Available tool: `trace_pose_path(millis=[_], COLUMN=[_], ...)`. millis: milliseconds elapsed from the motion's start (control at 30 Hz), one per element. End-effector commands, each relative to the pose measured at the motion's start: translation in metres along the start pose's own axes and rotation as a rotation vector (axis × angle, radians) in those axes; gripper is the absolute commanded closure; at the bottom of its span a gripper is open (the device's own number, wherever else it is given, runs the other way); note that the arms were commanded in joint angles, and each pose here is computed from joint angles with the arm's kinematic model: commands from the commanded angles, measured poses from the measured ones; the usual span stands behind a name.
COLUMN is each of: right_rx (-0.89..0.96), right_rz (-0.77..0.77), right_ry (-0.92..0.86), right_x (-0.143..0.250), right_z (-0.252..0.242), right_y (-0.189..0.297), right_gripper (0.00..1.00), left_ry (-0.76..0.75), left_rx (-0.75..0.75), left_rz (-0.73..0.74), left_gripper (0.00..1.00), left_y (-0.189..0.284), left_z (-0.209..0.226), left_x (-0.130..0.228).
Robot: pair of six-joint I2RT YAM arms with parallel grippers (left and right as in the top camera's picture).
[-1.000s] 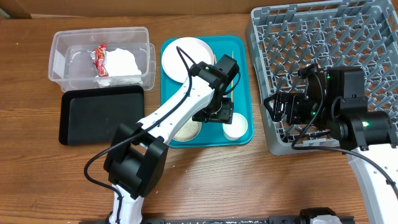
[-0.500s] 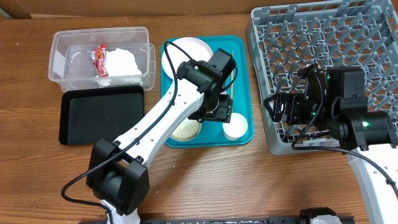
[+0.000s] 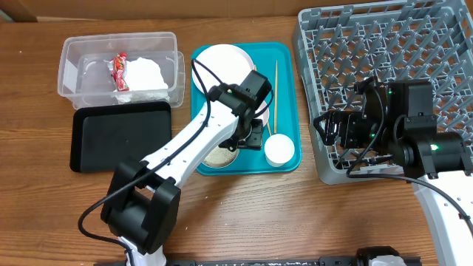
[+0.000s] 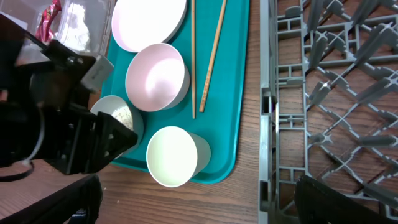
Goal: Sort waste into correct bins and load items into the dishwasher
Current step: 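Grasp the rim of the rice bowl with the left gripper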
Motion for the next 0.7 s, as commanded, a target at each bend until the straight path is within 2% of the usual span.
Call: trace_pose_path(millis=[0, 333, 367, 467, 667], right_rx=[-0.014, -0.012, -0.012, -0.012, -0.013], right_rz=[-0.02, -0.015, -0.015, -0.015, -0.018], right_ry=[0.008, 0.006, 0.006, 0.006, 0.007], right_x=[-0.007, -0.005, -0.005, -0.005, -0.006], right_z=[0.006, 0.005, 0.005, 0.005, 0.005], right_y=[0.005, 0.003, 0.003, 0.003, 0.003], right_gripper=[0.0, 0.0, 0.0, 0.0, 0.0], left_ry=[-0.01, -0.008, -0.021, -0.114, -0.175], left_rx=[-0.003, 0.003, 0.004, 0.006, 0.021], left_rz=[-0.006, -0.007, -0.007, 0.008, 0.031], left_gripper=[0.45, 0.69, 0.69, 0.82, 0.8], left_y=[-0.01, -0.019, -0.019, -0.019, -0.019], left_z=[0.004, 0.006, 0.006, 0.006, 0.004], left_x=[0.004, 0.005, 0.005, 0.009, 0.014])
Point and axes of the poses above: each gripper's point midway between its finger pads, its own y axis back along the fingers, its own z axis along the line the jaws close on, x = y × z, the point moved 1 cm from there along y, back along the fingers, and after that the axes turned 7 degrees about -y, right-handed, at the moved point
